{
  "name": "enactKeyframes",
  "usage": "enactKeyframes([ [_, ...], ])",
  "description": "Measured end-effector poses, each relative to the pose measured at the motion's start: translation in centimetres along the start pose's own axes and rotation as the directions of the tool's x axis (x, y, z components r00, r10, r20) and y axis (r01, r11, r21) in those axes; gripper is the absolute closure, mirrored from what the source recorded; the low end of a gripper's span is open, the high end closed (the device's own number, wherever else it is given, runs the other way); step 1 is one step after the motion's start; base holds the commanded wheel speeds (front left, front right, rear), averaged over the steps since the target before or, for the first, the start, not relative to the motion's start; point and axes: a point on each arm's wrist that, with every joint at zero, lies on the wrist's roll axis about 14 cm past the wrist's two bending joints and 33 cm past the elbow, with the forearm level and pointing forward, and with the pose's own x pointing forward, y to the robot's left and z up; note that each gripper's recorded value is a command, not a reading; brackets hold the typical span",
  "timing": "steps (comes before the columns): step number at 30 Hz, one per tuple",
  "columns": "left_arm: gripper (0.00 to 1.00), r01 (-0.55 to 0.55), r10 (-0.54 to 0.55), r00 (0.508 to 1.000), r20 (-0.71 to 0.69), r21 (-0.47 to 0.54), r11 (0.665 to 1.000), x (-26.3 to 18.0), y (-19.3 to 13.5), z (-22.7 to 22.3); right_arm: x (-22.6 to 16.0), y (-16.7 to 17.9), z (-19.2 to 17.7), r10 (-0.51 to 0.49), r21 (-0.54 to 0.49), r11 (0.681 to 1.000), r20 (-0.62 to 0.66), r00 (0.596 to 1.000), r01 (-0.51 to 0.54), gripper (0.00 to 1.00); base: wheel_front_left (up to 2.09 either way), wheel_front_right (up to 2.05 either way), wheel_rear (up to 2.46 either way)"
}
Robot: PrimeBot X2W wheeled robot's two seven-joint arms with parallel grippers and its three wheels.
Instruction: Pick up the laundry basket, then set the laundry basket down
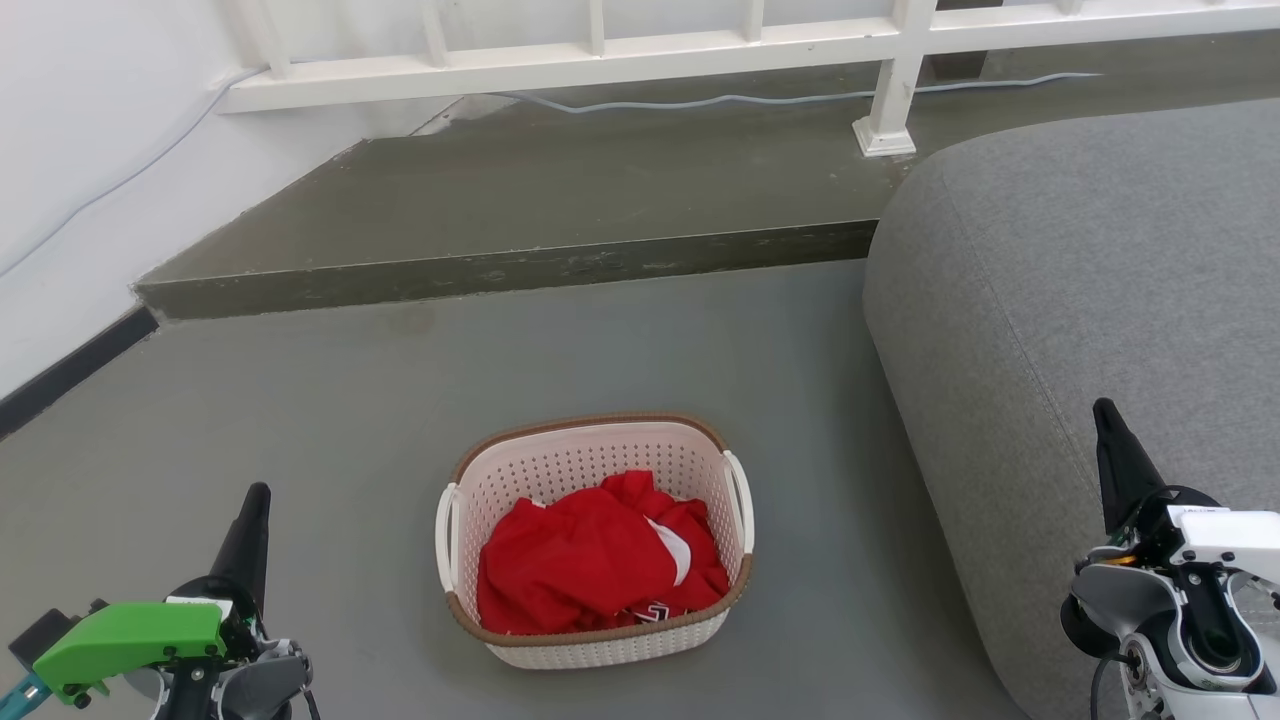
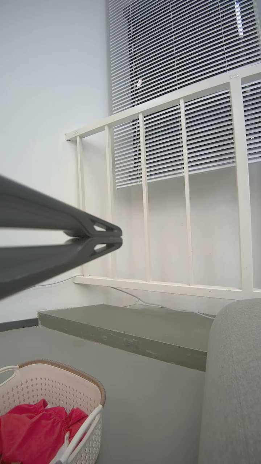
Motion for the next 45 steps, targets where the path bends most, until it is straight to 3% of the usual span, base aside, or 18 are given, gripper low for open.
enactKeyframes([
  [45, 1.0, 0.0, 0.0, 1.0, 0.0, 0.0, 1.0, 0.0, -0.01, 0.0, -0.02, -0.16, 0.07, -0.004, 0.002, 1.0, 0.0, 1.0, 0.004, 1.0, 0.0, 0.0, 0.0],
])
